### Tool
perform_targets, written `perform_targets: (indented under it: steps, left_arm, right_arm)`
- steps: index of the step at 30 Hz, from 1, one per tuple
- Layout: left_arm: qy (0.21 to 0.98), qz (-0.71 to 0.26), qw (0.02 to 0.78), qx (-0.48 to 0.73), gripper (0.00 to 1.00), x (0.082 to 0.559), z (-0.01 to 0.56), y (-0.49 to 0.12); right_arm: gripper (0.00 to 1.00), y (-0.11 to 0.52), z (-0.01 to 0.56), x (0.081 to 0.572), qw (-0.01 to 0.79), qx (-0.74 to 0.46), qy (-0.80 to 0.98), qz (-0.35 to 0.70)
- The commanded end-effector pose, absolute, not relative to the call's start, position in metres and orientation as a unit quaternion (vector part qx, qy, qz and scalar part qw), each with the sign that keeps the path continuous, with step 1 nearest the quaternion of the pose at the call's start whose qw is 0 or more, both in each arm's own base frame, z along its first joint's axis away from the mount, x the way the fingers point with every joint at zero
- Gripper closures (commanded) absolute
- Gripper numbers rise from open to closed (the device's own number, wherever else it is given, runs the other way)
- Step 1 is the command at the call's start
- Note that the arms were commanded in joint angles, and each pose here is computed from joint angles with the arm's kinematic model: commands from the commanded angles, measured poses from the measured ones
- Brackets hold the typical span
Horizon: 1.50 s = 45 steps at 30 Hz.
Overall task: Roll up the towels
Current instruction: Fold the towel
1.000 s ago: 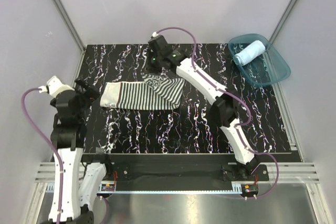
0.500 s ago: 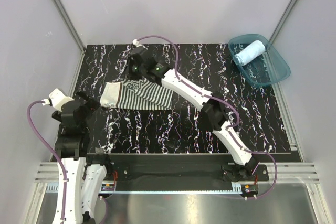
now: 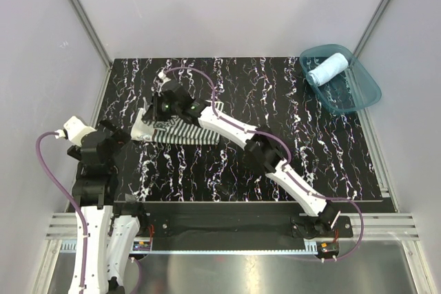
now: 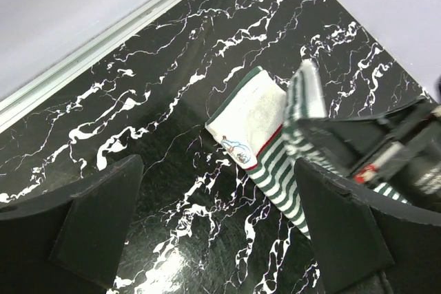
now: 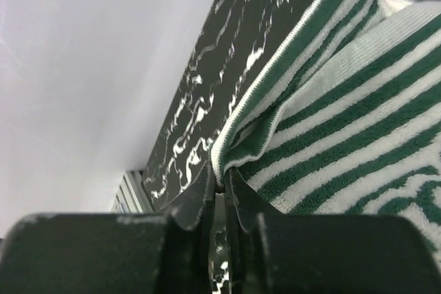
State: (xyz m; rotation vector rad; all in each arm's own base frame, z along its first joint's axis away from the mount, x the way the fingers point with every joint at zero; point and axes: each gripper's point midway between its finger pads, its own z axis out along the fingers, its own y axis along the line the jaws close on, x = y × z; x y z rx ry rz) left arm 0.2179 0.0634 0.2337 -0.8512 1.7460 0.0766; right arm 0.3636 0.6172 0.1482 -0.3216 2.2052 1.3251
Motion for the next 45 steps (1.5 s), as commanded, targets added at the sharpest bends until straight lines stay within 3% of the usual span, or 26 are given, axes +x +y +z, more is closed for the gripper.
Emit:
perform_targets:
  steps: [1,3,5,7,9,13,19,24,27,35,38,45]
  left_arm:
    - [0.732,0.045,0.576,-0.362,0.01,0.221,0.244,0.069]
    - [0.733,0.046,0.575,-0.362,0.01,0.221,0.244,0.069]
    - [0.734,0.046,0.573,-0.361,0.01,0.221,0.244,0.069]
    - [0.738,0.048,0.570,-0.358,0.01,0.222,0.242,0.068]
    - [0.744,0.044,0.569,-0.347,0.01,0.223,0.243,0.066]
    - [0.757,0.042,0.559,-0.334,0.01,0.228,0.238,0.062]
    - [0.781,0.033,0.541,-0.310,0.01,0.236,0.230,0.054]
    - [0.801,0.010,0.530,-0.279,0.01,0.243,0.222,0.042]
    - [0.819,-0.004,0.509,-0.264,0.01,0.251,0.206,0.034]
    - [0.873,-0.037,0.418,-0.248,0.01,0.278,0.170,0.022]
    - [0.878,-0.106,0.375,-0.279,0.01,0.285,0.145,0.015]
    - [0.859,-0.133,0.336,-0.362,0.01,0.302,0.106,0.038]
  right_arm:
    - [0.84,0.632,0.165,0.339,0.249,-0.162,0.784,0.545]
    - [0.64,0.632,0.161,0.328,0.237,-0.182,0.779,0.552]
    - [0.54,0.629,0.160,0.312,0.223,-0.208,0.775,0.553]
    - [0.36,0.623,0.164,0.299,0.222,-0.233,0.776,0.543]
    - [0.09,0.614,0.174,0.298,0.234,-0.238,0.776,0.535]
    - [0.01,0.565,0.216,0.316,0.291,-0.200,0.786,0.507]
    - [0.00,0.459,0.231,0.337,0.325,-0.114,0.824,0.450]
    - [0.01,0.345,0.159,0.358,0.286,0.000,0.904,0.319]
    - [0.04,0.311,0.128,0.353,0.256,0.026,0.925,0.281]
    - [0.10,0.320,0.072,0.340,0.176,0.020,0.941,0.287]
    - [0.11,0.330,0.063,0.340,0.160,0.023,0.938,0.306]
    - [0.11,0.336,0.058,0.339,0.150,0.018,0.935,0.320]
